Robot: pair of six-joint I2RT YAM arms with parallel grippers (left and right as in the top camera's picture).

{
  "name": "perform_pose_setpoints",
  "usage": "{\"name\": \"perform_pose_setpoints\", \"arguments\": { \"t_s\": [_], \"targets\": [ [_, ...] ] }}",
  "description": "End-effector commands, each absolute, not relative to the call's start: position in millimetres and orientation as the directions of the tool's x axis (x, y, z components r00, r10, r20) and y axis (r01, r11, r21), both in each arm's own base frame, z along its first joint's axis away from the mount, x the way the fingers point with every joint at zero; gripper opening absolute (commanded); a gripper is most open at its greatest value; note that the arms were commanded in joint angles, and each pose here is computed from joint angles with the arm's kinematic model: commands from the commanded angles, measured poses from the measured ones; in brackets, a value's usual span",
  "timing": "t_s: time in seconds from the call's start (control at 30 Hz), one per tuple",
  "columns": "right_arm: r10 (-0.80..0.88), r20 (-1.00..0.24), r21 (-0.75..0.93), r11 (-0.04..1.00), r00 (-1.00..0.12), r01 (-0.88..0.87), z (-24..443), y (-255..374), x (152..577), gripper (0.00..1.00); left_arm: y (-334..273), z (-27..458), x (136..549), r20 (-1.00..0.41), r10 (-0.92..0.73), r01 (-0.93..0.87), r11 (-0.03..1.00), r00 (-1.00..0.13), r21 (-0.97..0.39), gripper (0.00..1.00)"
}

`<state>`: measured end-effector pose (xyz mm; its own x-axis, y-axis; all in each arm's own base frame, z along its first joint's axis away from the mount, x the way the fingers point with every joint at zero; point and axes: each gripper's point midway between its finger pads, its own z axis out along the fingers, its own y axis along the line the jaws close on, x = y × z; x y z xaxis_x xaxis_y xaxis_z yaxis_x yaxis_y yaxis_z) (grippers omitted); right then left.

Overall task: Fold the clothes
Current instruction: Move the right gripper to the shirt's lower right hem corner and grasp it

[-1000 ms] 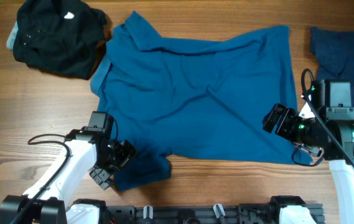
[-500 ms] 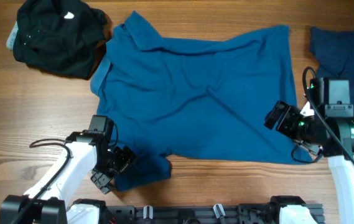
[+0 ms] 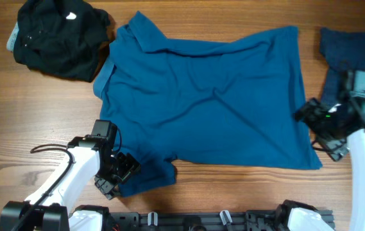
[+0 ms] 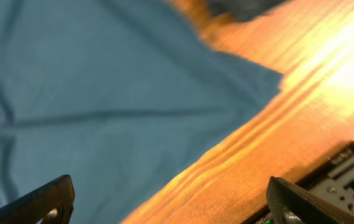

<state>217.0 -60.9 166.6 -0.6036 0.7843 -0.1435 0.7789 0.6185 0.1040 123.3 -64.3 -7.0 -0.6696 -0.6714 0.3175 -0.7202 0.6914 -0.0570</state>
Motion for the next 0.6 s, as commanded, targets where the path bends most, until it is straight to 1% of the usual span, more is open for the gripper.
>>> {"name": "perform_pose_setpoints", "arguments": {
  "t_s": [0.0, 0.1, 0.2, 0.3, 0.37, 0.4, 0.57],
  "targets": [
    [0.837, -0.069, 0.118, 0.547, -0.542, 0.829, 152.3, -77.3, 202.7, 1.0, -67.5, -12.9, 115.9, 0.339, -0.654, -0.71, 0.701, -0.676, -0.063, 0.83],
    [0.845, -0.033, 0.096, 0.535, -0.534, 0.84, 133.9, -82.3, 190.7, 1.0, -68.1, -12.7, 116.0, 0.342, -0.653, -0.711, 0.7, -0.676, -0.066, 0.84],
    [0.852, 0.008, 0.082, 0.52, -0.523, 0.85, 105.3, -78.5, 181.2, 1.0, -68.0, -12.7, 115.8, 0.342, -0.653, -0.711, 0.701, -0.675, -0.065, 0.84],
    [0.848, 0.087, 0.157, 0.506, -0.522, 0.848, 79.0, -57.9, 180.7, 1.0, -68.0, -12.7, 115.8, 0.342, -0.653, -0.711, 0.701, -0.675, -0.065, 0.84],
    [0.851, 0.139, 0.213, 0.474, -0.507, 0.854, 66.3, -43.9, 181.8, 1.0, -68.0, -12.7, 115.9, 0.342, -0.653, -0.711, 0.701, -0.676, -0.065, 0.84],
    [0.857, 0.146, 0.216, 0.461, -0.495, 0.861, 60.8, -42.2, 180.9, 1.0, -68.1, -12.7, 115.8, 0.342, -0.653, -0.711, 0.7, -0.675, -0.065, 0.84],
    [0.92, 0.125, 0.091, 0.361, -0.37, 0.928, 38.6, -52.7, 160.3, 1.0, -68.1, -12.7, 115.8, 0.342, -0.653, -0.711, 0.7, -0.675, -0.065, 0.84]
  ]
}}
